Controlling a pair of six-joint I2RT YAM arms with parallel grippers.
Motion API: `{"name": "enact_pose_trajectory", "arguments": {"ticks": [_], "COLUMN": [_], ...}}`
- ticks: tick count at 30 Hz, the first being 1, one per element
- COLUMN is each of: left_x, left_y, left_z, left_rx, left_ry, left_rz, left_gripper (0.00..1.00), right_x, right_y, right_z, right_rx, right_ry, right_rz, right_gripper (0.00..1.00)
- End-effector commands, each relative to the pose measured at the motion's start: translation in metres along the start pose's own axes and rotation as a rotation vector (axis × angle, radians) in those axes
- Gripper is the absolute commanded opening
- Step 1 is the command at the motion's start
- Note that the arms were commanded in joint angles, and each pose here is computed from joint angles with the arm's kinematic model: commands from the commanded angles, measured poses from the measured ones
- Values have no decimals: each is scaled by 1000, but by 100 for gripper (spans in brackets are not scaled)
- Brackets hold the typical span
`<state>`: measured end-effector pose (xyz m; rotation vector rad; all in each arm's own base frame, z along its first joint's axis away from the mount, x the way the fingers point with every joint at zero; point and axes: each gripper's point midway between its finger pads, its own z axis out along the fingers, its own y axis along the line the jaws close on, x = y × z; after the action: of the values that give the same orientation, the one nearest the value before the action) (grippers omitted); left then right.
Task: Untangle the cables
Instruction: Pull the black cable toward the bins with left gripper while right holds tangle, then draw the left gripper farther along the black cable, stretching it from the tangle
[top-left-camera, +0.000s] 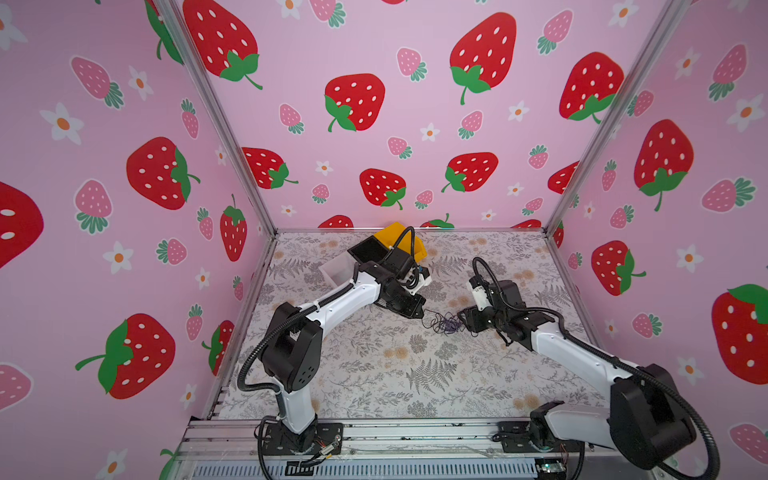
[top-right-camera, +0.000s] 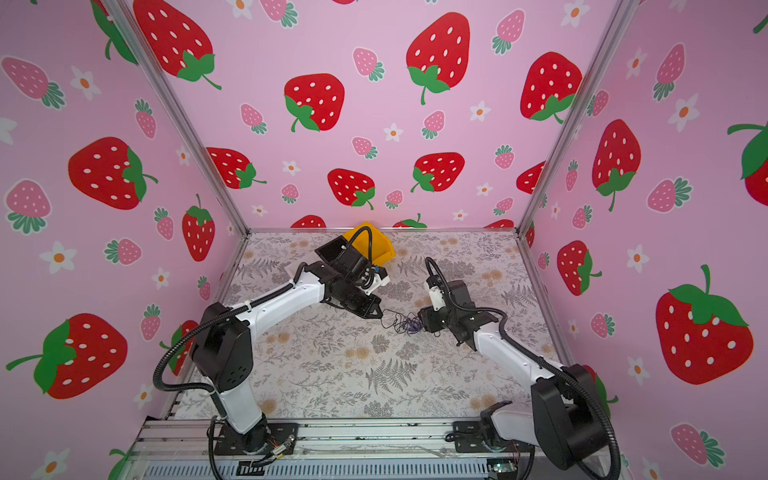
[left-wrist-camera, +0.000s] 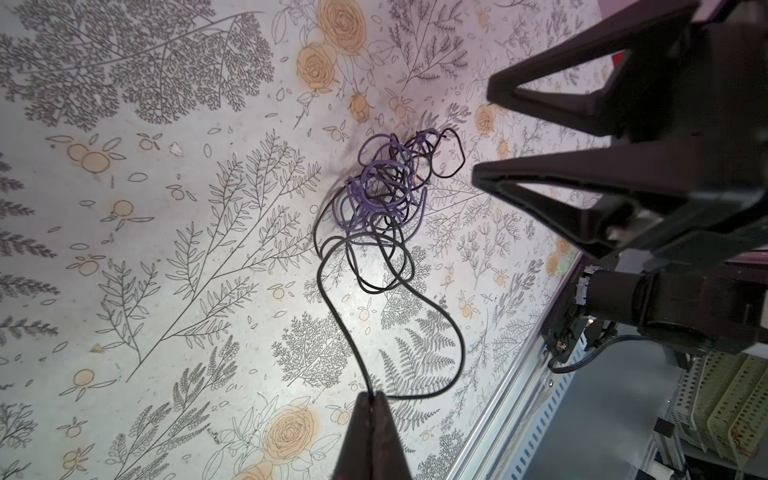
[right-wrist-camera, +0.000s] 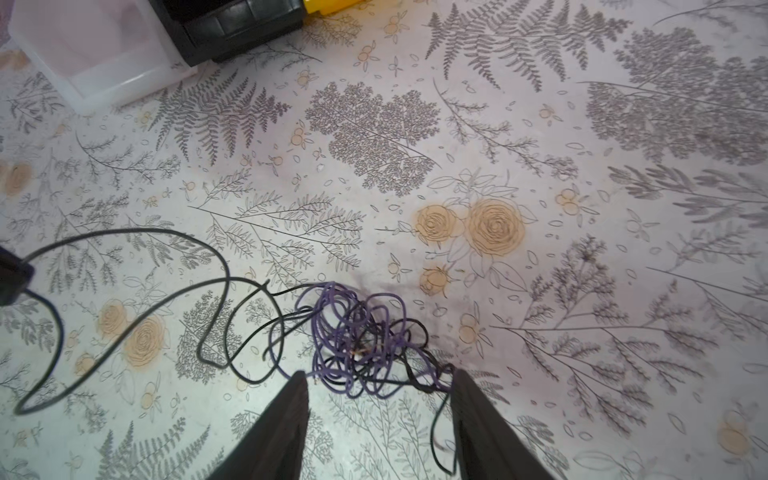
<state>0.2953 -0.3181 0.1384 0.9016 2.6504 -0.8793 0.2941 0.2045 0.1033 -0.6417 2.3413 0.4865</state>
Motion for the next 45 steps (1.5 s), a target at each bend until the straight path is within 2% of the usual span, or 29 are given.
{"name": "enact_pose_trajectory", "arguments": {"ticks": [1, 9, 15, 23, 27, 39, 45], "left_x": [-19, -13, -17, -20, -18, -10, -6], "left_y": [-17, -8, -9, -12, -12, 12, 27], "left_z": [-15, -23, -31, -47, -59, -106, -115], "left_rx": [27, -49, -69, -96, -123, -191, -208], "left_ry": [-58, -54, -80, -119, -137, -227, -238], "left_rz": [44, 65, 75, 98, 112, 62, 16], "left_gripper": [0, 0, 0, 0, 0, 0, 0], "right_x": [3, 30, 51, 61, 56, 51, 48], "right_y": [7, 5, -1, -8, -13, -35, -49], "right_z": [18, 45, 59, 63, 56, 37, 28], "right_rx": [-30, -51, -36, 4, 36, 113, 135], "right_ry": [44, 154, 240, 285, 258, 239, 226], "right_rz": [-45, -40, -12, 17, 20, 58, 89], "right_gripper": [59, 59, 52, 24, 16, 13, 14]}}
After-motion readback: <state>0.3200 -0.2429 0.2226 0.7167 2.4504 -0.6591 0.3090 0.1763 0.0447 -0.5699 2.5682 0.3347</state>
